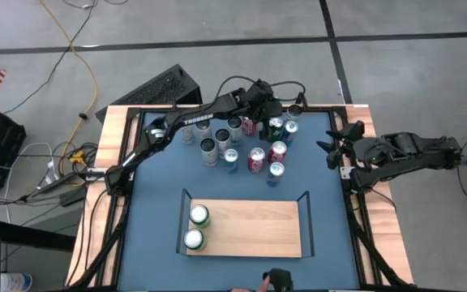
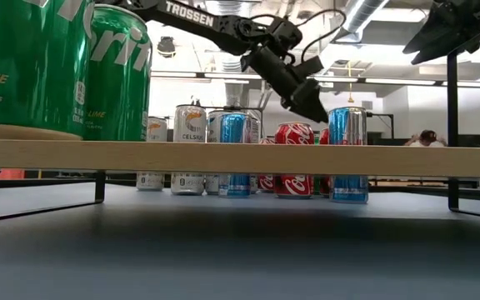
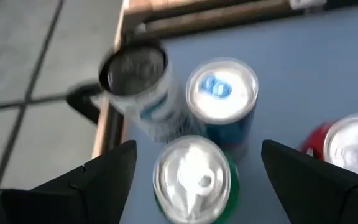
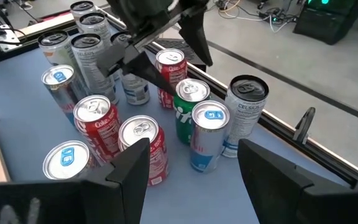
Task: Place canned beverage on shelf
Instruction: Put the green soda can on the shelf aligned with the other green soda cans
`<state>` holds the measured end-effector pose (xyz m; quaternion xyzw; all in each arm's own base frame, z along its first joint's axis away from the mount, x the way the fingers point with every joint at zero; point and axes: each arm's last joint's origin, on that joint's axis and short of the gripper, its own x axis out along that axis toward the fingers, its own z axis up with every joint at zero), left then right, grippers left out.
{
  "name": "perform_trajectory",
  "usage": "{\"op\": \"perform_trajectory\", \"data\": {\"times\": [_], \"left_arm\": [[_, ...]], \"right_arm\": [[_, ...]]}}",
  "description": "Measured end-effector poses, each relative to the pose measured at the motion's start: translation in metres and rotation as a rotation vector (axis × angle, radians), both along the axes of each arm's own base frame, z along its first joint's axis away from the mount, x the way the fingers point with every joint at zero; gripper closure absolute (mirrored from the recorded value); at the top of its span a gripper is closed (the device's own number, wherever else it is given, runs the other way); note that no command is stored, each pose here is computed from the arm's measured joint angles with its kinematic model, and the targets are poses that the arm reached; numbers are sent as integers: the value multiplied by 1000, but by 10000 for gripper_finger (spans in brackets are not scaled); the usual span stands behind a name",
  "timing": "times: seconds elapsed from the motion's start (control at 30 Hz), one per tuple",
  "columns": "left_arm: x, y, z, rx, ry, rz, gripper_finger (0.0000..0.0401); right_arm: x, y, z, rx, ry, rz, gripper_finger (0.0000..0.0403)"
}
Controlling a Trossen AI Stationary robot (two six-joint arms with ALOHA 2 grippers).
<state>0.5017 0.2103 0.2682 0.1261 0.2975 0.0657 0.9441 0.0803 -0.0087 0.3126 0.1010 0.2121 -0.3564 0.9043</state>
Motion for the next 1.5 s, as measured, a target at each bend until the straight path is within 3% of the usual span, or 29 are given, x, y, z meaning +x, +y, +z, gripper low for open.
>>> {"op": "perform_trajectory", "data": {"times": [0.13, 0.67, 0.83, 1.17, 1.5], "left_arm": [[2, 2, -3, 40, -2, -1, 69], [9, 11, -40, 12, 55, 0, 69], [9, 11, -40, 34, 59, -14, 69], [7, 10, -42, 37, 93, -29, 138], [7, 10, -39, 11, 77, 2, 138]], "right_arm": [[0, 0, 0, 3, -1, -3, 157], [0, 0, 0, 4, -2, -4, 157], [0, 0, 0, 4, 1, -4, 157], [-1, 0, -1, 2, 15, -4, 157], [-2, 0, -2, 5, 22, -7, 157]]}}
